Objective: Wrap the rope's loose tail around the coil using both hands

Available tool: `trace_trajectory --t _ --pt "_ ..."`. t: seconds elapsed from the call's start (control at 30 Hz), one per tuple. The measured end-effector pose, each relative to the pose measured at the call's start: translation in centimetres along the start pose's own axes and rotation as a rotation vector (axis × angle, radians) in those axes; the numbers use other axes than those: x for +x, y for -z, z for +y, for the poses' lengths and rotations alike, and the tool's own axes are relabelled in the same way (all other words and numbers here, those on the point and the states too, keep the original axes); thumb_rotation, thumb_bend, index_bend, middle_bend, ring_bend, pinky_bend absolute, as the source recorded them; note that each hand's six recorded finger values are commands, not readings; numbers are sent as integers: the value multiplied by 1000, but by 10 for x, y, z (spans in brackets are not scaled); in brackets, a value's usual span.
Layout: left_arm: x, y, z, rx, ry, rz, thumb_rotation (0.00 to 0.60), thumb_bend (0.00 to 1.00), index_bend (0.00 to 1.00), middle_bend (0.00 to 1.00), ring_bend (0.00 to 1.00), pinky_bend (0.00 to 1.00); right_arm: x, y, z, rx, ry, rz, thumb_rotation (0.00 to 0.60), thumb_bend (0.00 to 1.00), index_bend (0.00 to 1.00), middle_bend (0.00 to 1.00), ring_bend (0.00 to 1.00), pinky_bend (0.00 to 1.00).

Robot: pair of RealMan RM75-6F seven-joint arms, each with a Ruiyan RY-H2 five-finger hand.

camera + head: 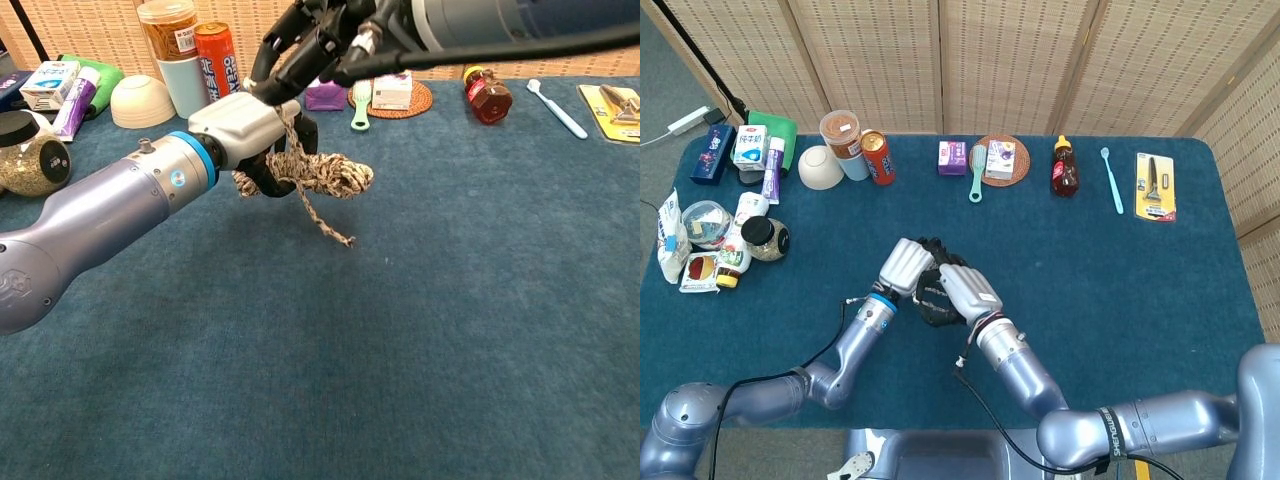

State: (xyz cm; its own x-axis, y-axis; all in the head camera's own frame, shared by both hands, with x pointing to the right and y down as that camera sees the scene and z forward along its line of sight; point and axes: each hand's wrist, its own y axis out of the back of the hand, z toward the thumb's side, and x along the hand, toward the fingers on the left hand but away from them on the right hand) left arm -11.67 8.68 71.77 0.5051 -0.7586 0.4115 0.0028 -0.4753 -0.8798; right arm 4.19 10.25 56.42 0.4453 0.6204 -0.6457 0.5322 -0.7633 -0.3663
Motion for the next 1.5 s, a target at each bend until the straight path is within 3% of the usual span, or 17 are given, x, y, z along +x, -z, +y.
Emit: trace_trajectory --t 0.5,0.8,1.5 --pt "-11 -5 -12 93 32 -101 600 450 553 355 418 614 -40 -1 68 -3 200 -117 600 619 643 11 0 0" --pt "-20 -7 -7 73 35 -147 600 450 554 355 418 614 -54 28 97 59 283 -202 600 620 646 15 0 0" --pt "-28 1 34 -50 -47 -167 600 450 555 355 418 614 -72 116 114 97 318 -378 600 626 647 16 0 0"
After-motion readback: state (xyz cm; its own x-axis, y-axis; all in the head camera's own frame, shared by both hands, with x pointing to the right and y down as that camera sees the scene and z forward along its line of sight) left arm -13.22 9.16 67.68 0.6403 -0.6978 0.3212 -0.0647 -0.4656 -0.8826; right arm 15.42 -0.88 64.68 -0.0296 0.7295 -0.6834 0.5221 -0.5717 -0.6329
